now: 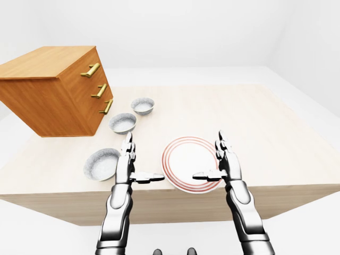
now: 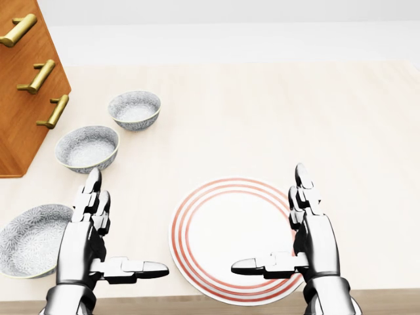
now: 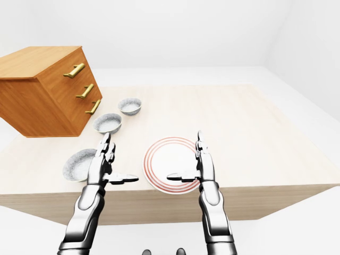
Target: Put the bowl in the middle on the plate.
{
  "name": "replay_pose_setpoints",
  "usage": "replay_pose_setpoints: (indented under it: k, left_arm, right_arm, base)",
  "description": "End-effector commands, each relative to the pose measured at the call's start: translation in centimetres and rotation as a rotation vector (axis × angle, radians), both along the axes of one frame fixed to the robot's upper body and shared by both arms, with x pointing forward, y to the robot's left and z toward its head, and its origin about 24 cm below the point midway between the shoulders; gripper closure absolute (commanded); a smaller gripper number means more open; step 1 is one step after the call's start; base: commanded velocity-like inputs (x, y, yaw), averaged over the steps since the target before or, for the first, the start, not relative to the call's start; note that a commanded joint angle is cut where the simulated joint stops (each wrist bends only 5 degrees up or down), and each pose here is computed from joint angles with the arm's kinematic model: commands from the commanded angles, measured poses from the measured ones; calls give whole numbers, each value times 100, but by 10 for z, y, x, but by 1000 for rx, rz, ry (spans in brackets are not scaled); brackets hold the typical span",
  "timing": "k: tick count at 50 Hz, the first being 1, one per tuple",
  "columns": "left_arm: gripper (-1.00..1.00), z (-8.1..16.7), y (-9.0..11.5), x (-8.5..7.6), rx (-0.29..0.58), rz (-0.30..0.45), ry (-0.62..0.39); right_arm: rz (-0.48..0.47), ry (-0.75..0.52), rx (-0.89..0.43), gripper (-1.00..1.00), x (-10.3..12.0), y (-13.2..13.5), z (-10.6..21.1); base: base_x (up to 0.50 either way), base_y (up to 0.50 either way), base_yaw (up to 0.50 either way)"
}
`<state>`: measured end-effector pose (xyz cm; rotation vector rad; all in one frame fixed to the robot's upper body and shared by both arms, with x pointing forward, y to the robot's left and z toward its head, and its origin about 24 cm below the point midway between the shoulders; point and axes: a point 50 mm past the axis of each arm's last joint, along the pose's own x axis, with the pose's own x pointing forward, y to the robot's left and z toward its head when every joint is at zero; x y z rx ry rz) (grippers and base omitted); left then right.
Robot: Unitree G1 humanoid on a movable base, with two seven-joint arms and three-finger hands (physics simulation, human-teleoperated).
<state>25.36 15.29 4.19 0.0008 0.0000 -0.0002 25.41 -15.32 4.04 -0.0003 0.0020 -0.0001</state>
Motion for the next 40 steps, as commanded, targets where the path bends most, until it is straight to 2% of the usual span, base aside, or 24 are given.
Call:
replay_pose_setpoints:
  k: [1,17,32,33,40]
  left_arm:
    - [-100,1,6,-1,3,-1,-1]
    - [-100,1,7,-1,4,-1,-1]
    - [-100,0,7,-1,-1,0,2]
    - [-100,-1,7,-2,1,1,6]
    - [-100,-1,7,-2,0,2,7]
  right_arm:
    - [-2,6,-1,-100,1,-8,-3]
    - [-1,5,-4,-100,2,-7,-4]
    - [-32,0,5,-100,1,-14,10]
    - [-65,-136,-15,-100,-2,-23,45]
    - [-69,-216,-60,-100,-9,-29,64]
  base:
    - [0,0,0]
    - [0,0,0]
    - [0,0,0]
    - [0,0,0]
    - [0,0,0]
